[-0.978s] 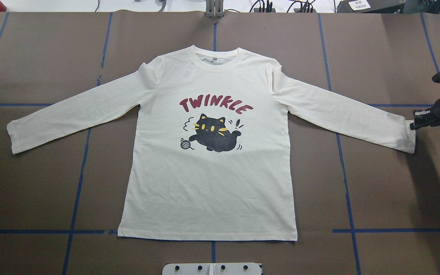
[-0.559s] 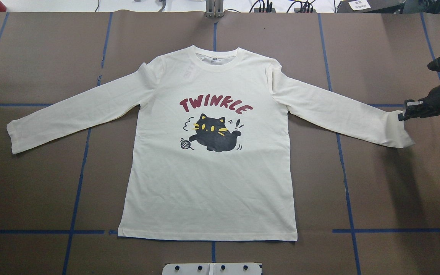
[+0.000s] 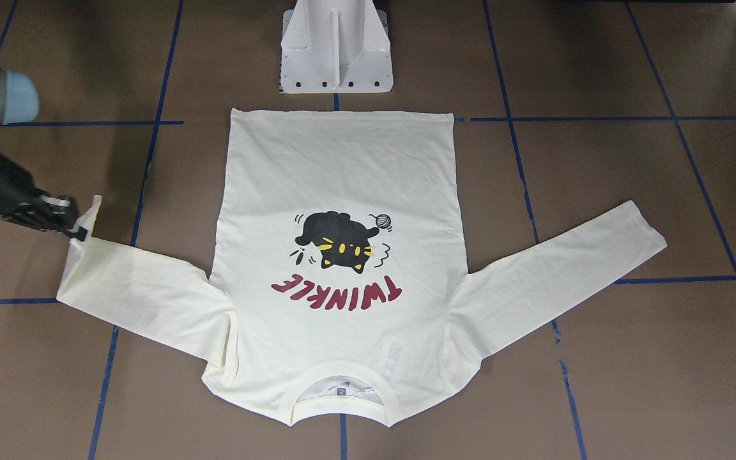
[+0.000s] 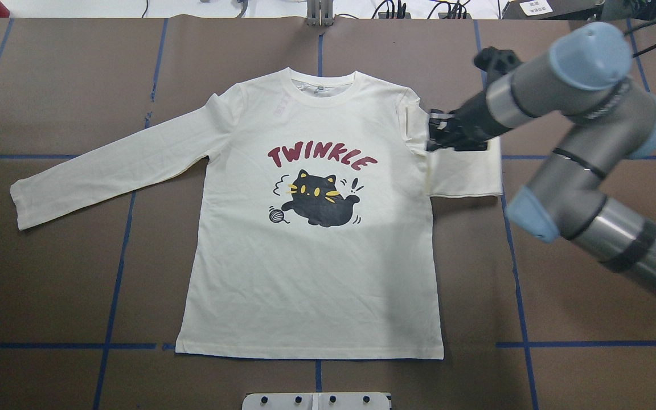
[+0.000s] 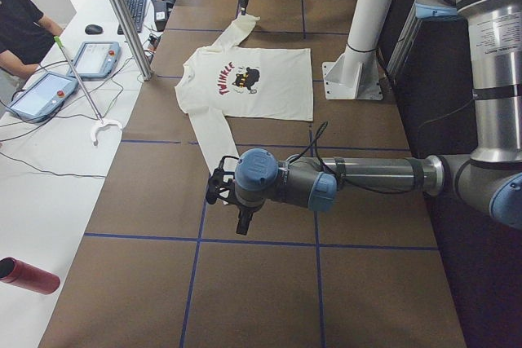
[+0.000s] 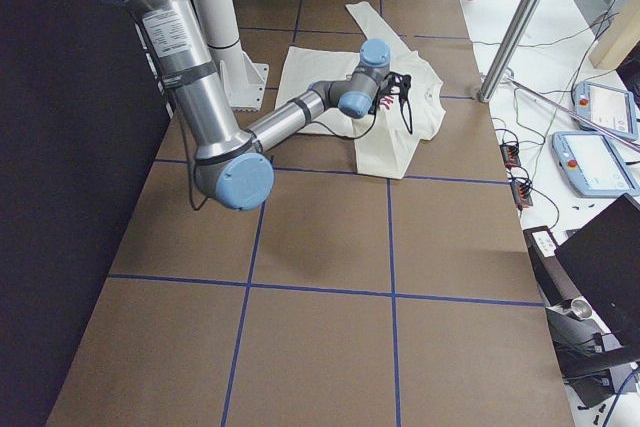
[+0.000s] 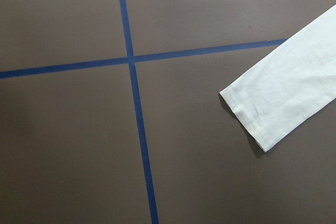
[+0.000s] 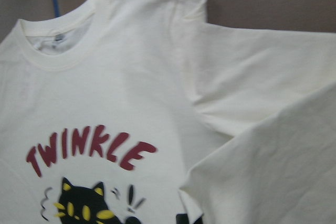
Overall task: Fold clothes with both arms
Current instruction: 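Carry the grasped sleeve diagonally across the chest with the right gripper, release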
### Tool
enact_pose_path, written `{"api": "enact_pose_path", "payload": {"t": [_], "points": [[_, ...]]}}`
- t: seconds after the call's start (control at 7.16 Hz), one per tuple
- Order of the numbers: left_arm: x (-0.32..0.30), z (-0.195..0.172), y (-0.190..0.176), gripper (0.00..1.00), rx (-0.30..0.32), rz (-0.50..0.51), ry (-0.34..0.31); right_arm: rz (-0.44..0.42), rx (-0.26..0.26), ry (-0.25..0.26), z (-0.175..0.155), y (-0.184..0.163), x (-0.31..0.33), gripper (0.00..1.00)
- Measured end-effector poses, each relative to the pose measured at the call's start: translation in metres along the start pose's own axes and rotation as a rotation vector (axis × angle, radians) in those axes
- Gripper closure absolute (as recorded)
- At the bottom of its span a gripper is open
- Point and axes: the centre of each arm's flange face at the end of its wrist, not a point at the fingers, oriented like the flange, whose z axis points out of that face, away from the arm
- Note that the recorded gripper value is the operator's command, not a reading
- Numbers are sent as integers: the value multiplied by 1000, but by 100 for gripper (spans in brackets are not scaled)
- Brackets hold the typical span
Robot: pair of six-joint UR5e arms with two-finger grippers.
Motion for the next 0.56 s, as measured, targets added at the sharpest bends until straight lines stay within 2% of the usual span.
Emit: {"api": "enact_pose_path", "payload": {"t": [0.14,0.28,0.42,0.56], "points": [[0,0,0,0,4,6,0,45,54,11,36,24,-110,100],[1,0,0,0,7,9,4,73,84,29,70,47,-192,100],[2,0,0,0,7,10,13,66,116,38,104,79,-248,100],[2,1,0,0,7,10,21,45,148,26,131,110,-281,100]]}}
